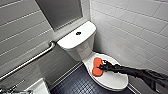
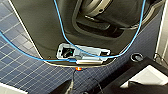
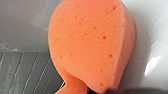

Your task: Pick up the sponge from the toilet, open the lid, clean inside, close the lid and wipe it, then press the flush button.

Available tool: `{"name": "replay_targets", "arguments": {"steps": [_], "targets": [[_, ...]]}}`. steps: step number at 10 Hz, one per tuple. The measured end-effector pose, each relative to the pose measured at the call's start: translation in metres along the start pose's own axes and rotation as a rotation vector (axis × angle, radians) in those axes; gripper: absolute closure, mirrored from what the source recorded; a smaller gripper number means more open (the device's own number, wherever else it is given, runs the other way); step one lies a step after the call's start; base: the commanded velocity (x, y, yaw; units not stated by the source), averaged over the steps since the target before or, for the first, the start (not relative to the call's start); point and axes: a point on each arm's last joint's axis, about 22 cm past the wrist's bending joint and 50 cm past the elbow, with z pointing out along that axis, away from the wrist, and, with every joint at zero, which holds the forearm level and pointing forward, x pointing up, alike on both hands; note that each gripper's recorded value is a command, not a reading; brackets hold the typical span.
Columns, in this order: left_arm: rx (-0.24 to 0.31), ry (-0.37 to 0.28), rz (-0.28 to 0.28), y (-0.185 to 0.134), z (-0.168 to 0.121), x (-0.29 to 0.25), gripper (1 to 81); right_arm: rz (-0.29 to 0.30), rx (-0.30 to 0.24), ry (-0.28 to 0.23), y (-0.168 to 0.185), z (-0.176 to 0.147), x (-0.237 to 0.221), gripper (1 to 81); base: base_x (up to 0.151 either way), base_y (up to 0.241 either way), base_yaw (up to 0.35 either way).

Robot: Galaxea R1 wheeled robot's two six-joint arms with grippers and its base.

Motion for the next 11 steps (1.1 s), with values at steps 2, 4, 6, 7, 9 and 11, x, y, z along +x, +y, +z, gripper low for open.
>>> {"name": "replay_targets", "arguments": {"steps": [2, 4, 6, 7, 9, 11], "targets": [[0.001, 0.000, 0.000, 0.000, 0.000, 0.000, 1.0, 0.102, 0.008, 0.074, 0.014, 0.006, 0.005, 81.1, 0.000, 0.000, 0.000], [0.001, 0.001, 0.000, 0.000, 0.000, 0.000, 1.0, 0.140, 0.026, 0.117, 0.021, 0.005, 0.008, 81.1, 0.000, 0.000, 0.000], [-0.007, 0.001, 0.000, 0.006, 0.003, 0.001, 1.0, 0.164, 0.038, 0.154, 0.035, -0.005, 0.015, 81.1, 0.000, 0.000, 0.000], [-0.006, 0.001, 0.000, 0.005, 0.003, 0.001, 1.0, 0.173, 0.044, 0.167, 0.046, -0.016, 0.020, 81.1, 0.000, 0.000, 0.000], [-0.006, 0.001, 0.000, 0.005, 0.003, 0.001, 1.0, 0.192, 0.052, 0.161, 0.067, -0.044, 0.019, 81.1, 0.000, 0.000, 0.000], [-0.007, 0.002, 0.000, 0.007, 0.003, 0.001, 1.0, 0.209, 0.060, 0.115, 0.085, -0.080, 0.001, 81.1, 0.000, 0.000, 0.000]]}}
